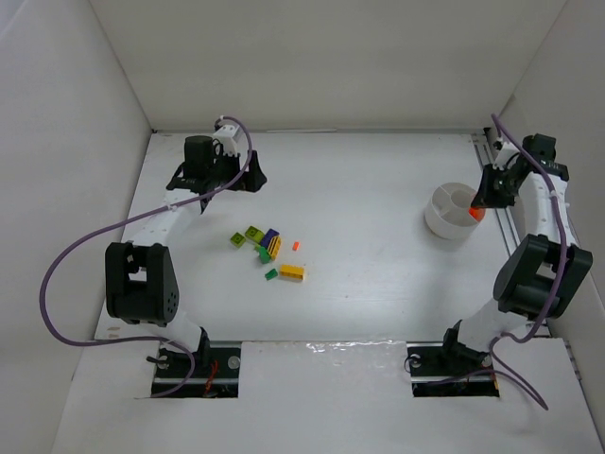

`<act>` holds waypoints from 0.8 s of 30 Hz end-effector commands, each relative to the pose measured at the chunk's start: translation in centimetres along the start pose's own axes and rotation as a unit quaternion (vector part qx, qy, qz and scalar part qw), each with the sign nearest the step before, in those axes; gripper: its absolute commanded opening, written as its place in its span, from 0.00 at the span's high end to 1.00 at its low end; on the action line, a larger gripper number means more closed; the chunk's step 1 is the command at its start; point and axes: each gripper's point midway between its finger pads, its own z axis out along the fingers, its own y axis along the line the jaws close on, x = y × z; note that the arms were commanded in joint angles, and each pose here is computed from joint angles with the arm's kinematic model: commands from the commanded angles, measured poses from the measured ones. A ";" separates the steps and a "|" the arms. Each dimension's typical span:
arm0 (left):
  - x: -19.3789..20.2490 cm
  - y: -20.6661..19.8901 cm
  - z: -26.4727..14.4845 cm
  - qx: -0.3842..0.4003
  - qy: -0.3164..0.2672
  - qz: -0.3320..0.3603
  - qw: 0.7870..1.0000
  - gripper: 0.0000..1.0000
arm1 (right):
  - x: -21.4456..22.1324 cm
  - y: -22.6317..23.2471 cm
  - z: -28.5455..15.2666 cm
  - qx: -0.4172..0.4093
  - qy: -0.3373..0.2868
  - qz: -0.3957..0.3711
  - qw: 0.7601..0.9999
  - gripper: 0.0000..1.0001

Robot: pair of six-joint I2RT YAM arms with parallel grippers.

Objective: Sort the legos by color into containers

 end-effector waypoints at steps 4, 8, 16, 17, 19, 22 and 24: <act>-2.3 -0.7 -0.7 0.004 -0.039 0.017 0.999 0.00 | -4.1 -1.3 -0.5 0.027 -0.057 -0.003 0.998 0.94; -2.3 -0.7 -0.7 0.004 -0.039 0.017 0.999 0.00 | -4.2 -2.0 0.1 0.038 -0.052 -0.001 0.998 0.94; -2.0 -0.5 -0.4 0.004 -0.034 0.015 0.999 0.00 | -4.2 -2.6 0.9 0.046 -0.046 0.001 0.998 0.83; -2.0 -0.5 -0.4 0.004 -0.034 0.015 0.999 0.00 | -4.5 -2.8 0.7 0.052 -0.049 0.000 0.997 0.81; -2.4 -0.6 -0.5 0.004 -0.039 0.017 0.999 0.00 | -4.4 -2.8 1.1 0.051 -0.045 0.001 0.998 0.73; -2.1 -0.5 -0.2 0.004 -0.034 0.015 0.999 0.00 | -4.4 -3.0 1.0 0.055 -0.044 0.006 0.997 0.67; -2.1 -0.5 -0.2 0.004 -0.034 0.015 0.999 0.00 | -4.4 -3.0 1.0 0.055 -0.044 0.006 0.997 0.61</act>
